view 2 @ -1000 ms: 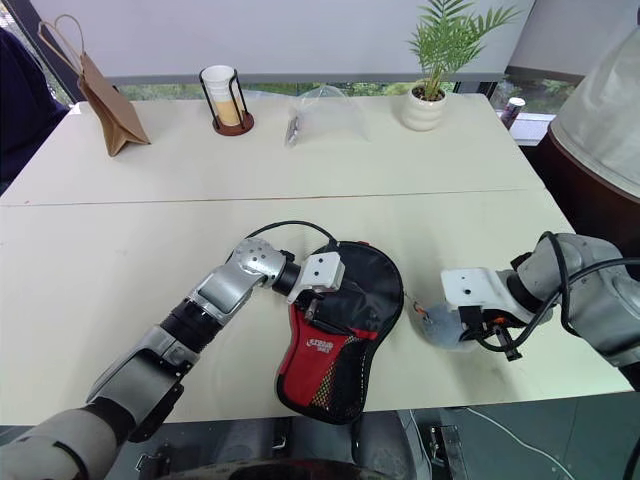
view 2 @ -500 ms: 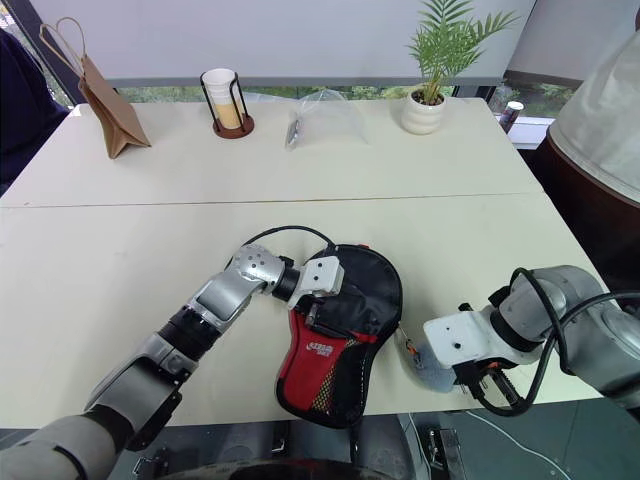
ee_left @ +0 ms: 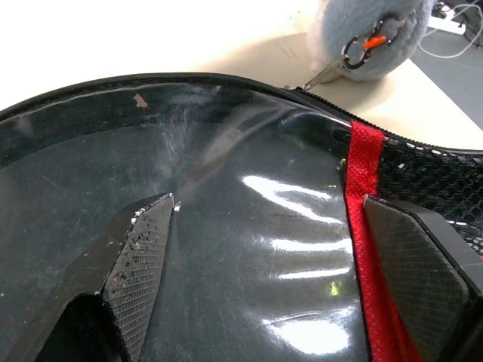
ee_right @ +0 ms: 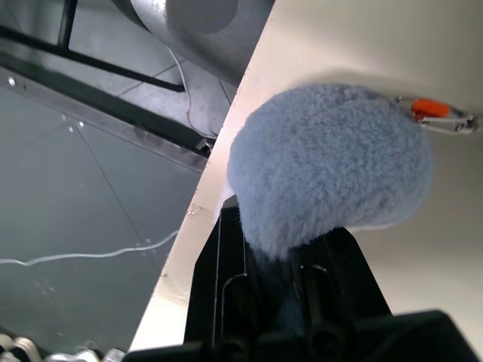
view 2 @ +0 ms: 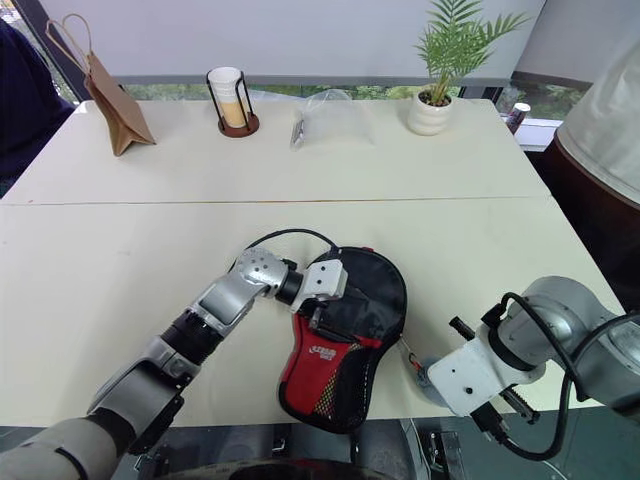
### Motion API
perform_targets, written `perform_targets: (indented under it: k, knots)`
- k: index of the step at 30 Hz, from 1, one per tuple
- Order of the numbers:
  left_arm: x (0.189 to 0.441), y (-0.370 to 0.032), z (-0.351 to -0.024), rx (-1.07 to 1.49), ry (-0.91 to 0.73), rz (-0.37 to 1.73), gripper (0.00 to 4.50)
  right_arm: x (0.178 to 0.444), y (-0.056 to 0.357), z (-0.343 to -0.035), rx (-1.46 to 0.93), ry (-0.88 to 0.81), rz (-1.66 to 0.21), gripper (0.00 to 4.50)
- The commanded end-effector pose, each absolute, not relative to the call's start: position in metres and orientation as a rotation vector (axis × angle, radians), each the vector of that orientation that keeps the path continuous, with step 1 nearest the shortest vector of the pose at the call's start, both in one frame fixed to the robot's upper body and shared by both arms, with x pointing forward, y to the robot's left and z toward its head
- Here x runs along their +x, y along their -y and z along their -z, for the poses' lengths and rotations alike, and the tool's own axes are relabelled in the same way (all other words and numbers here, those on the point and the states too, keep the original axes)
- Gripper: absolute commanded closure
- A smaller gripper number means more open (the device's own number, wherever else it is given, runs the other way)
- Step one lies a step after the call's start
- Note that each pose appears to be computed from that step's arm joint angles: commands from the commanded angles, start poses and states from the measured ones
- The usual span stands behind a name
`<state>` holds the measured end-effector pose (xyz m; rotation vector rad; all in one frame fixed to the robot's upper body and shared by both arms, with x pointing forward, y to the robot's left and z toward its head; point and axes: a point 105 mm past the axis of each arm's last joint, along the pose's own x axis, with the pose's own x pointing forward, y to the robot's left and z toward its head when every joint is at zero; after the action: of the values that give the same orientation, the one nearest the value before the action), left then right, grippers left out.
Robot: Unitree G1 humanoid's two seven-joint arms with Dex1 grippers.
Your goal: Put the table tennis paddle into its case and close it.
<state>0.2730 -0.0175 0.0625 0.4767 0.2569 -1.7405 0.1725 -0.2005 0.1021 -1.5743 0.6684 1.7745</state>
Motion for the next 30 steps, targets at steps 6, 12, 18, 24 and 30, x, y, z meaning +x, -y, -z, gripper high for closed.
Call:
perform_targets:
  k: [6, 12, 18, 24, 30]
  knots:
    - [0.257, -0.005, -0.008, 0.487, -0.553, 1.726, 0.32, 0.159, 0.174, -0.096, -1.648, -0.501, -1.929, 4.46]
    - [0.254, -0.004, -0.004, 0.482, -0.564, 1.723, 0.32, 0.158, 0.165, -0.091, -1.725, -0.413, -1.990, 4.46]
    - [0.256, 0.001, -0.002, 0.473, -0.566, 1.710, 0.32, 0.152, 0.157, -0.087, -1.792, -0.325, -2.086, 4.46]
    - [0.256, 0.006, -0.002, 0.468, -0.566, 1.699, 0.32, 0.148, 0.151, -0.088, -1.849, -0.223, -2.155, 4.46]
    - [0.254, 0.007, 0.000, 0.461, -0.572, 1.691, 0.32, 0.143, 0.155, -0.085, -1.921, -0.134, -2.240, 4.46]
